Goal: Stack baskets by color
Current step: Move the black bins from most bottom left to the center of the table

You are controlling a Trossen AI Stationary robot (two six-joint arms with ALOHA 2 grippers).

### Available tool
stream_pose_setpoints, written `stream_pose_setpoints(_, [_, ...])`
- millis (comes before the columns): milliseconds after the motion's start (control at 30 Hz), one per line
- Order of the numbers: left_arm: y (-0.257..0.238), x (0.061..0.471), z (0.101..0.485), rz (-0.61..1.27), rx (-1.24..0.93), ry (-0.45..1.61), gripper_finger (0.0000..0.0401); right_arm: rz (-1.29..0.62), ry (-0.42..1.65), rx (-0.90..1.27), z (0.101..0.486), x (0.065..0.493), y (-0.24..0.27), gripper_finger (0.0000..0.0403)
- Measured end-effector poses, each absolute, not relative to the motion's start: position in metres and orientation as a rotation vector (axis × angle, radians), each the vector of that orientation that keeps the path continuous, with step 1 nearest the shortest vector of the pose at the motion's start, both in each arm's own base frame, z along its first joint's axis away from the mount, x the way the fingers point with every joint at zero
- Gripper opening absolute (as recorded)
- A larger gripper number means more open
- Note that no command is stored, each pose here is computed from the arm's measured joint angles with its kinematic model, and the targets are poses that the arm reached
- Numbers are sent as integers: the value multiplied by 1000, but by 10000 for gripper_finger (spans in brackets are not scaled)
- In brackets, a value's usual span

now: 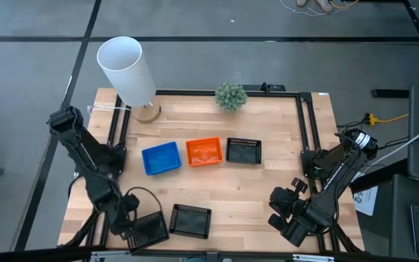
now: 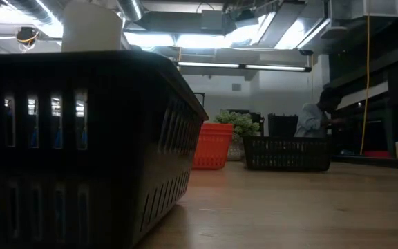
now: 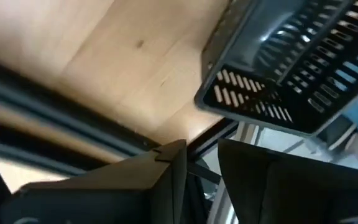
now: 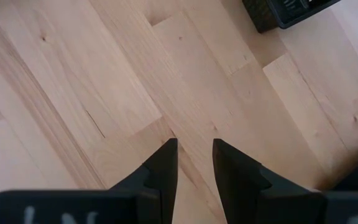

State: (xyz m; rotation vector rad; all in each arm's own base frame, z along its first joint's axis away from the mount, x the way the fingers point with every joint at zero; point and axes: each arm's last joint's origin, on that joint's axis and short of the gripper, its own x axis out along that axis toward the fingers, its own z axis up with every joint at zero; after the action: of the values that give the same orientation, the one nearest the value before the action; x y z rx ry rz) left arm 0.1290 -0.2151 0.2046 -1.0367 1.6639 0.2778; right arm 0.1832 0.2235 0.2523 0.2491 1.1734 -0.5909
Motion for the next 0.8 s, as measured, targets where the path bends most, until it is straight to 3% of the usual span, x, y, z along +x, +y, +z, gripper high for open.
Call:
stream_pose_setpoints(267, [-242, 117, 202, 235, -1155, 1714, 8, -579, 1174, 237, 252, 181, 226, 100])
stream_pose_setpoints(800, [-246, 132, 170, 272, -1018, 1822, 0, -567, 1163, 238, 252, 179, 228, 100])
